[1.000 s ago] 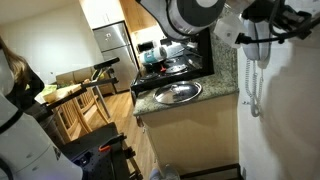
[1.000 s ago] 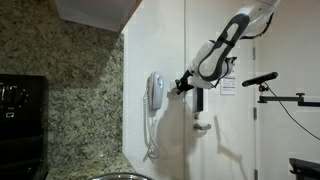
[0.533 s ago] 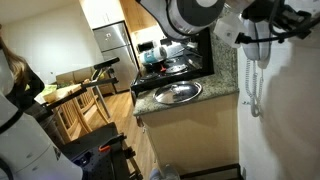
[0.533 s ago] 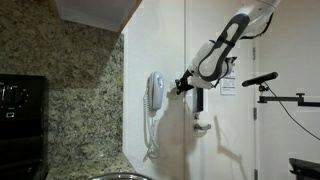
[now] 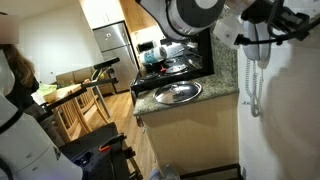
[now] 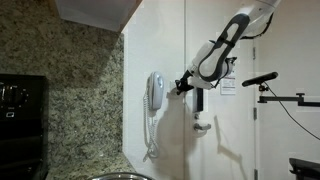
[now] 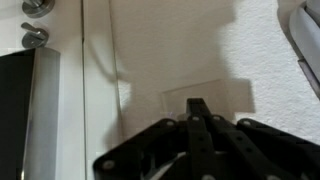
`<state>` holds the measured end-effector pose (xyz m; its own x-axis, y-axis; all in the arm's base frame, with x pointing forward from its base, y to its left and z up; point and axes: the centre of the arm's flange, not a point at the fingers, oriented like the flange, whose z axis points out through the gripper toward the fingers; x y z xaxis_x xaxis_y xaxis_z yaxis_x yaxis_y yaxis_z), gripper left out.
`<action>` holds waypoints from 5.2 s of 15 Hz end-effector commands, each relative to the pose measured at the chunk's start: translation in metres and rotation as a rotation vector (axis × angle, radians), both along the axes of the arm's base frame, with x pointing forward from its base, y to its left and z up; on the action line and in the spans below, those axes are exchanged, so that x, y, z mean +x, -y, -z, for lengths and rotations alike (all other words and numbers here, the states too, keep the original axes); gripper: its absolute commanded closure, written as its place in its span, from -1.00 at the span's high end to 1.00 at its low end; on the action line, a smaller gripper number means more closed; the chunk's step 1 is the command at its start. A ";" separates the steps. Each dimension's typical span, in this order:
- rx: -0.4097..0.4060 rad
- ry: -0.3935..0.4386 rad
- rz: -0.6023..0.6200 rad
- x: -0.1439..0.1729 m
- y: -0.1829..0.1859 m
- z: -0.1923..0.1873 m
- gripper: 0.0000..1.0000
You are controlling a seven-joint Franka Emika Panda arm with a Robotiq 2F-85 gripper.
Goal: Turn off the light switch
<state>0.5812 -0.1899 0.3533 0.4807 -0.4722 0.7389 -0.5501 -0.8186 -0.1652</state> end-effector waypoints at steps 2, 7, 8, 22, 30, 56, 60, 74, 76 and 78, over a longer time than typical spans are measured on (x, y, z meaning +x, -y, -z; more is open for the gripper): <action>0.000 0.000 0.000 0.000 0.000 0.000 -0.98; -0.001 0.000 -0.001 0.001 -0.002 -0.001 -1.00; -0.004 0.001 -0.003 0.003 -0.003 -0.001 -1.00; -0.036 -0.009 0.010 0.016 0.007 -0.005 -1.00; -0.067 0.021 0.023 0.010 0.009 -0.008 -1.00; -0.144 -0.031 0.001 0.008 -0.002 0.004 -1.00; -0.149 -0.037 -0.009 0.011 -0.005 0.003 -1.00; -0.181 -0.001 0.003 0.004 -0.008 -0.008 -1.00; -0.186 0.012 0.015 -0.002 -0.006 -0.013 -1.00; -0.195 0.038 0.029 -0.009 -0.003 -0.020 -1.00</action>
<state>0.5874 -0.1842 0.3561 0.5001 -0.3295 0.8009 -0.5480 -0.8365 -0.0020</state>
